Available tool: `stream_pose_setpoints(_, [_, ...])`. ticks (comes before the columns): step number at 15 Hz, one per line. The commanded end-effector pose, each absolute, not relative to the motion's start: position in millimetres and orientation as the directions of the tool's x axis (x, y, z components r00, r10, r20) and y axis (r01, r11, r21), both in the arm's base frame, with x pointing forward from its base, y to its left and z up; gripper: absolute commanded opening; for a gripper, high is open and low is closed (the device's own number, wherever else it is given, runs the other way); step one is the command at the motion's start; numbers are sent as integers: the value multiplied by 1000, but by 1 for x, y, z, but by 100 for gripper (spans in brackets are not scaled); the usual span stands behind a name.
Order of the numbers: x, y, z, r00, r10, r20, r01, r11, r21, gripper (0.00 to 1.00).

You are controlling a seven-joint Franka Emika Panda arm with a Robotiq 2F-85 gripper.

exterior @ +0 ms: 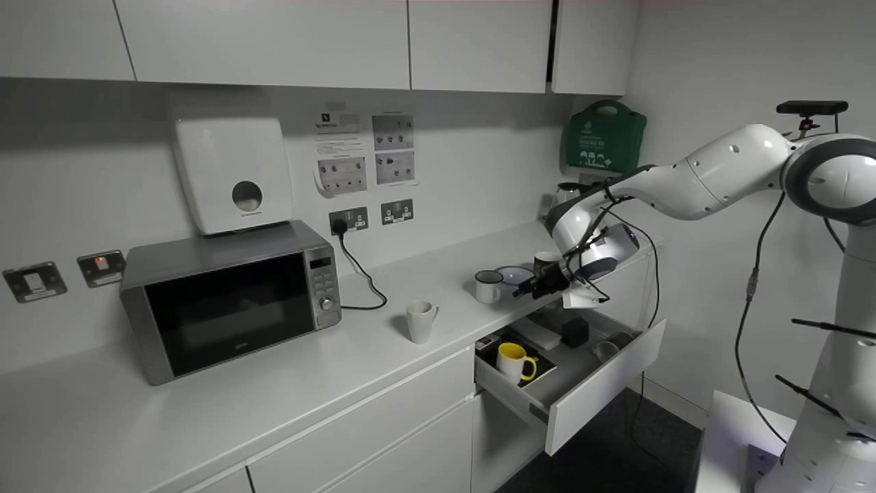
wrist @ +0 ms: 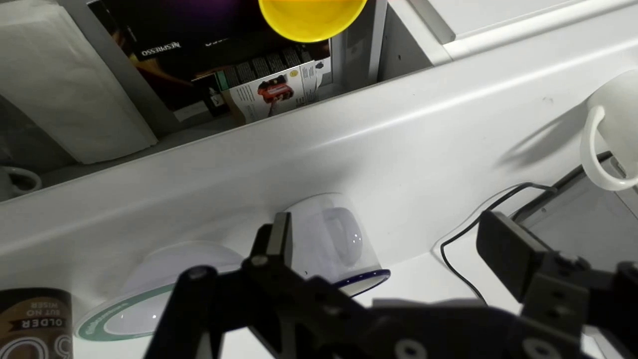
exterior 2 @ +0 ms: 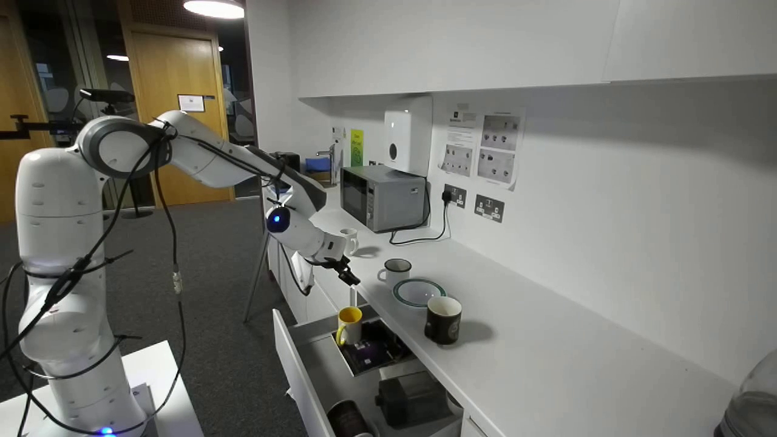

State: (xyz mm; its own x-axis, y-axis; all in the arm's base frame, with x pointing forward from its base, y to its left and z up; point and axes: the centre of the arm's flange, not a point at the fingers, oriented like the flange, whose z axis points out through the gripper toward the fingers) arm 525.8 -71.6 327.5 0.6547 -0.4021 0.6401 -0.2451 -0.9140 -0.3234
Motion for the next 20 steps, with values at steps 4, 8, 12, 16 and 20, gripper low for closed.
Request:
stream_pose_setpoints(4, [537, -82, 337, 612, -386, 690, -246, -922, -299, 100])
stream_pose_setpoints(8, [551, -86, 342, 592, -383, 709, -251, -924, -289, 100])
stream_pose_setpoints(12, [566, -87, 343, 577, -379, 723, -266, -925, -273, 100])
stream_pose_setpoints(16, [580, -88, 344, 561, -378, 736, -289, -923, -253, 100])
stream_pose_setpoints(20, [592, -87, 345, 547, -368, 752, -318, -922, -219, 100])
